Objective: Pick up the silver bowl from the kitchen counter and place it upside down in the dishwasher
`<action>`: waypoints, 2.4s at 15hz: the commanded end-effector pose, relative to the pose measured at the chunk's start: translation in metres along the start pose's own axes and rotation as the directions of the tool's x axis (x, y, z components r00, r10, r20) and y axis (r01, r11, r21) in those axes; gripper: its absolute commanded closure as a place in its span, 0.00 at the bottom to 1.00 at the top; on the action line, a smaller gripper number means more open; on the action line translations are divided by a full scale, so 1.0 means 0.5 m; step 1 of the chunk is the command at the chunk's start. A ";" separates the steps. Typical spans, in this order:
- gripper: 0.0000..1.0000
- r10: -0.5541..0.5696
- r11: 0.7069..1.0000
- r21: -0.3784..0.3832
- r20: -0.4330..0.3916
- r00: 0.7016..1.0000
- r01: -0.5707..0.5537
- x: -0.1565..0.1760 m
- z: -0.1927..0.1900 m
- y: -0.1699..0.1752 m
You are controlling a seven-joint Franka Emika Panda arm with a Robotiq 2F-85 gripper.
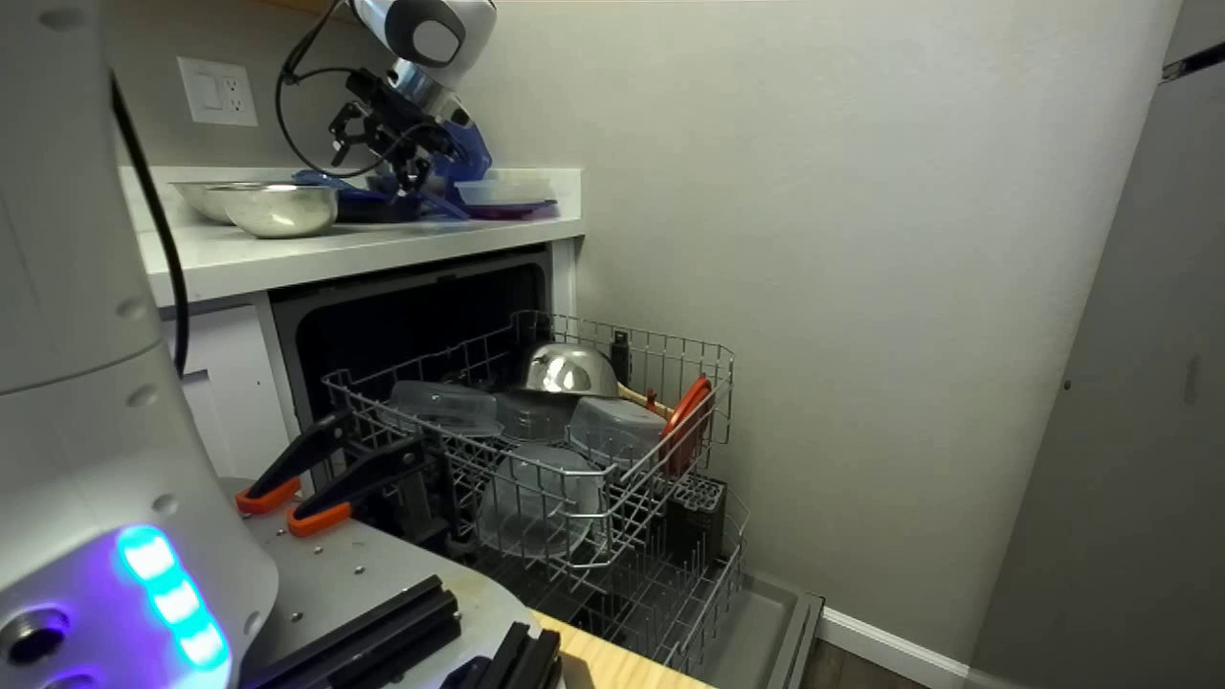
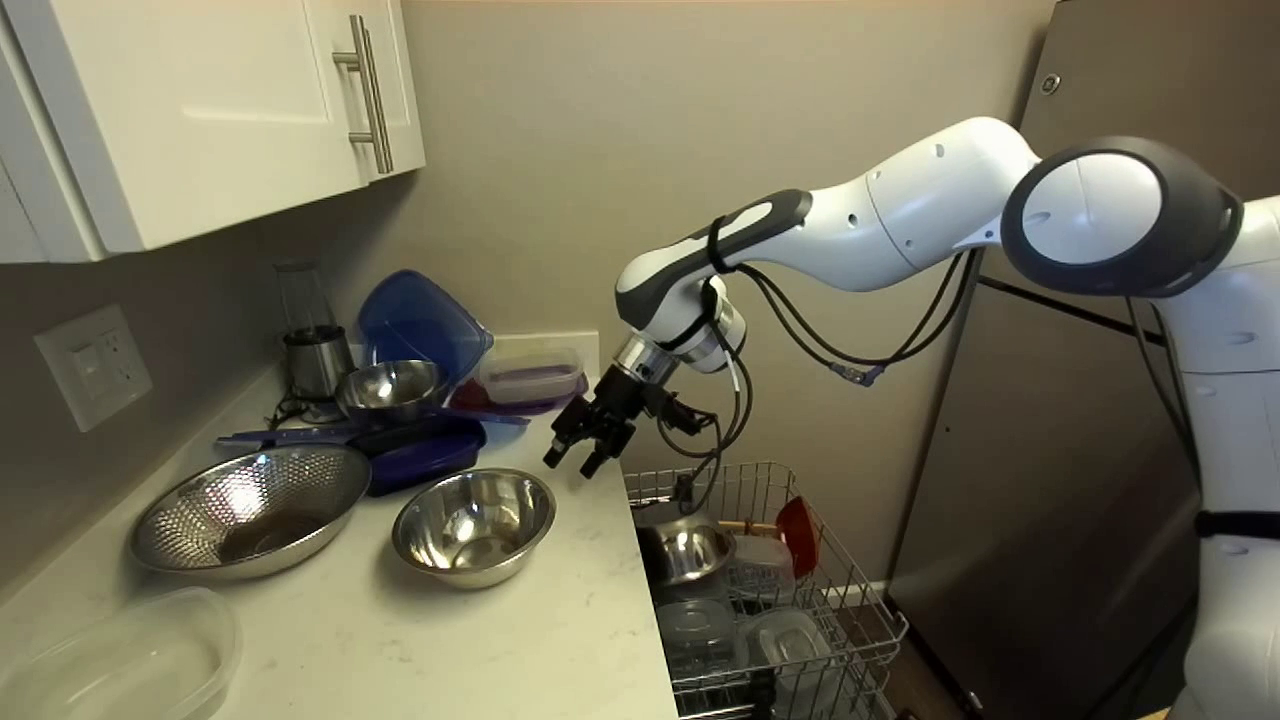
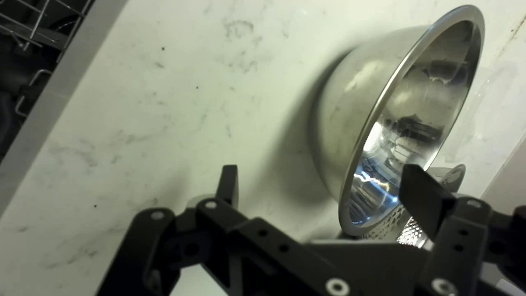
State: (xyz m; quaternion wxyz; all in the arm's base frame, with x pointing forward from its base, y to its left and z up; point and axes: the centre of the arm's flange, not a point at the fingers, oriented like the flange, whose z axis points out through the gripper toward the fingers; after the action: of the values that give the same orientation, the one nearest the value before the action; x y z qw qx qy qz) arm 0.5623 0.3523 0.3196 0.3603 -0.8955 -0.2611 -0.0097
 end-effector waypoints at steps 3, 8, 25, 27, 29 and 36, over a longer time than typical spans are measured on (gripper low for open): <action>0.00 -0.020 0.986 0.167 0.012 1.000 0.018 -0.012 0.054 0.058; 0.00 -0.040 0.932 0.358 -0.023 0.999 0.046 0.002 0.081 0.087; 0.00 -0.138 0.873 0.482 0.096 0.986 0.075 0.123 0.170 0.036; 0.00 -0.106 0.920 0.387 0.078 0.991 0.068 0.127 0.158 0.032; 0.00 -0.091 0.952 0.298 0.046 0.995 0.073 0.133 0.136 0.025; 0.00 -0.102 0.983 0.157 0.033 0.994 0.095 0.149 0.078 0.003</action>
State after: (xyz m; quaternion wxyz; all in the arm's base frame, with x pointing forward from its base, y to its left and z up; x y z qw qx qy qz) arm 0.6315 0.4187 0.2915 0.4516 -0.8380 -0.3061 0.0055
